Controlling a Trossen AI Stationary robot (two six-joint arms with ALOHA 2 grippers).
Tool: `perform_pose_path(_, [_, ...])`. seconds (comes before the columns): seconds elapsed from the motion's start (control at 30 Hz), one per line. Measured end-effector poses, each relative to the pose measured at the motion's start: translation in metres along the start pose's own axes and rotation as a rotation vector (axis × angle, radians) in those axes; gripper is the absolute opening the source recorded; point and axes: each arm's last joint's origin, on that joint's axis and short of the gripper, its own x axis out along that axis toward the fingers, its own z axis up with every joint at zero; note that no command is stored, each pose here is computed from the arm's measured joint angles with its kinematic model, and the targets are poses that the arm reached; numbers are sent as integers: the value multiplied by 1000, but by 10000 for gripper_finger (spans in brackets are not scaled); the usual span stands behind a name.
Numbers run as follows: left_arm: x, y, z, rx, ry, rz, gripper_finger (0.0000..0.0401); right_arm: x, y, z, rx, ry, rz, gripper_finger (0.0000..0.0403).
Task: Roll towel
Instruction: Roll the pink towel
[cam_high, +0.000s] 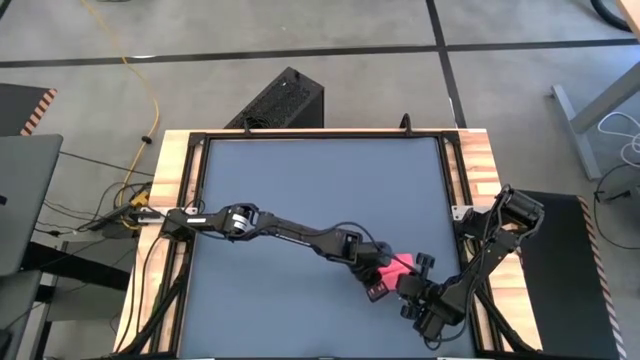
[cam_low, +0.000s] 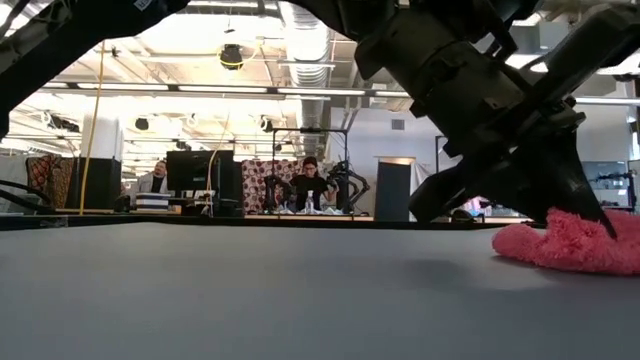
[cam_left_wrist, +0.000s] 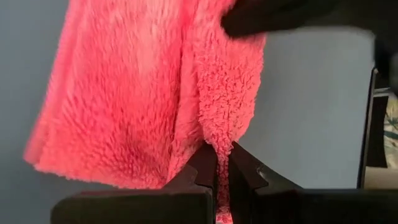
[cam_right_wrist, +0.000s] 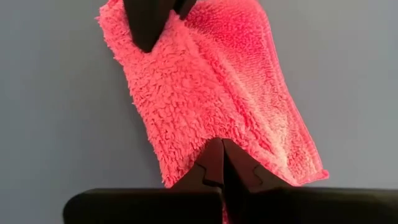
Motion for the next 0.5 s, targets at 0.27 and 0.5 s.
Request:
perform_pose_path(0.27, [-9, -9, 12, 26, -62, 2, 0, 9, -1, -9, 67, 21, 28, 16])
perform_pose_path(0.5, [-11, -8, 8, 33, 6, -2, 0, 9, -2, -9, 72, 24, 29, 16])
